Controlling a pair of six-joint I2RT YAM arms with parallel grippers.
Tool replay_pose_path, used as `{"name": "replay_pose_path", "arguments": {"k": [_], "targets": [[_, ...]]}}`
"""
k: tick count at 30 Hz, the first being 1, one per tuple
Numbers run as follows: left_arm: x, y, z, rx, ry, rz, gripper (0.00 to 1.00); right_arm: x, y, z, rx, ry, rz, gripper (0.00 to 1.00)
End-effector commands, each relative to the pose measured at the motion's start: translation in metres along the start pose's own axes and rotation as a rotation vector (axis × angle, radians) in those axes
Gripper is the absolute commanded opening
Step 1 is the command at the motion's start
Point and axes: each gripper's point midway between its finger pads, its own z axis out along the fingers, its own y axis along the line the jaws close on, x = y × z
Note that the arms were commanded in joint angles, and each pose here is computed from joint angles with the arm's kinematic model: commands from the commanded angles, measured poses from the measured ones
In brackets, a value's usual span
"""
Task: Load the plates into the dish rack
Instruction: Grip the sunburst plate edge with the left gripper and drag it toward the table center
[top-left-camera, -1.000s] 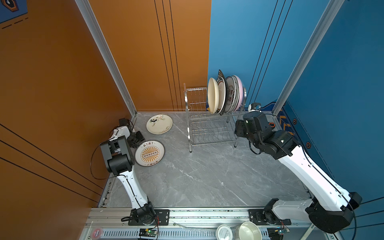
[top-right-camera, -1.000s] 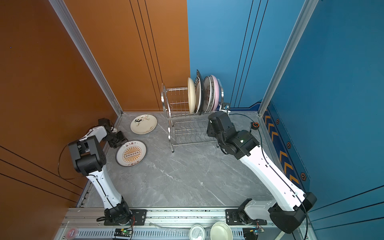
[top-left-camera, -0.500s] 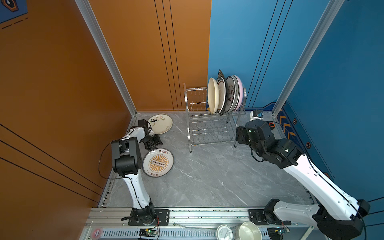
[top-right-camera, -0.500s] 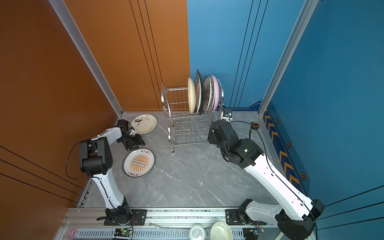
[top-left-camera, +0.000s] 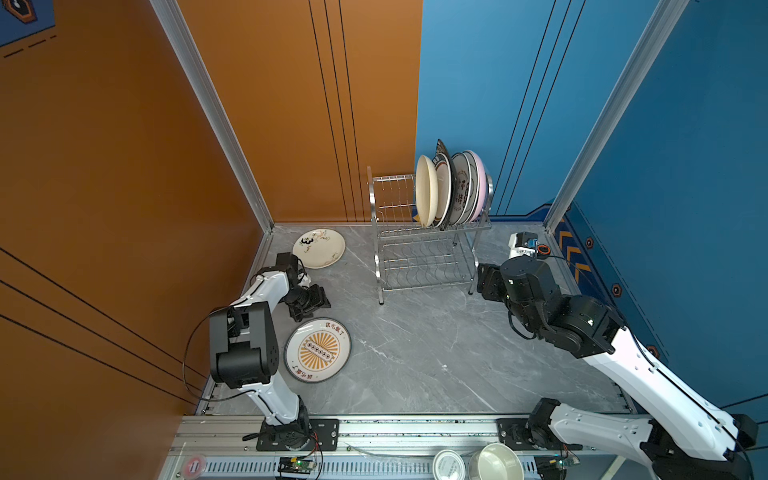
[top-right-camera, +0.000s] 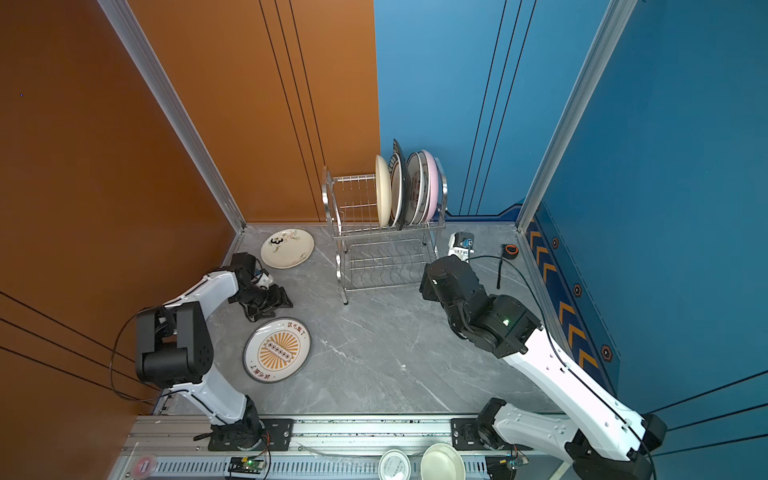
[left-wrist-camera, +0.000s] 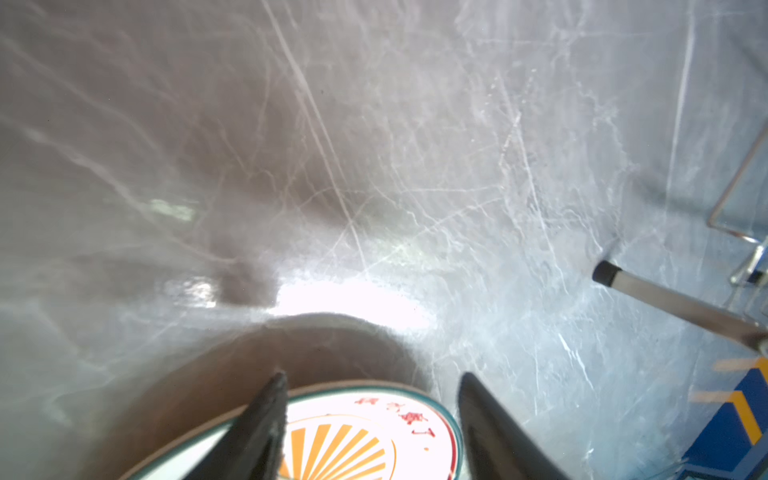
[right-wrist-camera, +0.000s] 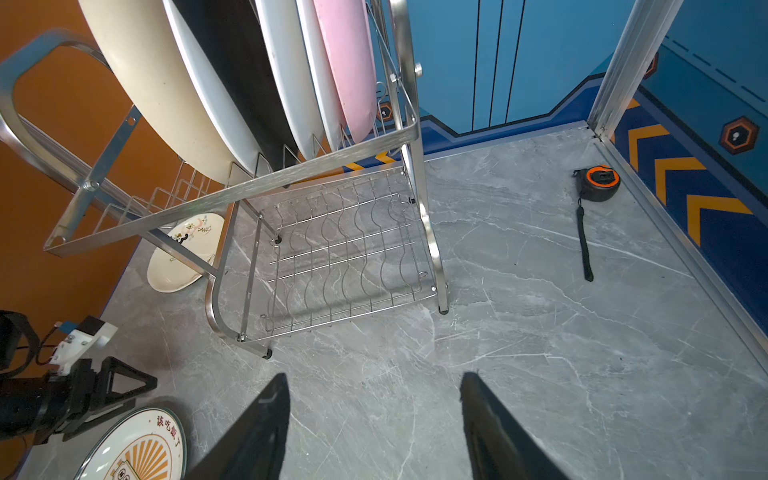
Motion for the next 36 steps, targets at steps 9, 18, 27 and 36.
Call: {"name": "replay_pose_path", "arguments": {"k": [9,18,27,36], "targets": [[0.027,0.075,-0.043,0.068,-0.175,-0.413,0.99,0.004,-0.002,-0.005,-0.001,-0.005,0.003,0.66],[0.045,0.089,-0.026,0.087,-0.139,-0.455,1.0,0.003,0.006,0.0,-0.015,0.015,-0.022,0.67],[0.057,0.095,-0.014,0.031,-0.098,-0.429,1.0,0.001,0.008,0.0,-0.021,0.016,-0.023,0.67],[0.075,0.06,0.008,0.086,0.021,-0.363,1.0,0.002,0.004,-0.002,-0.01,0.008,-0.01,0.67]]}}
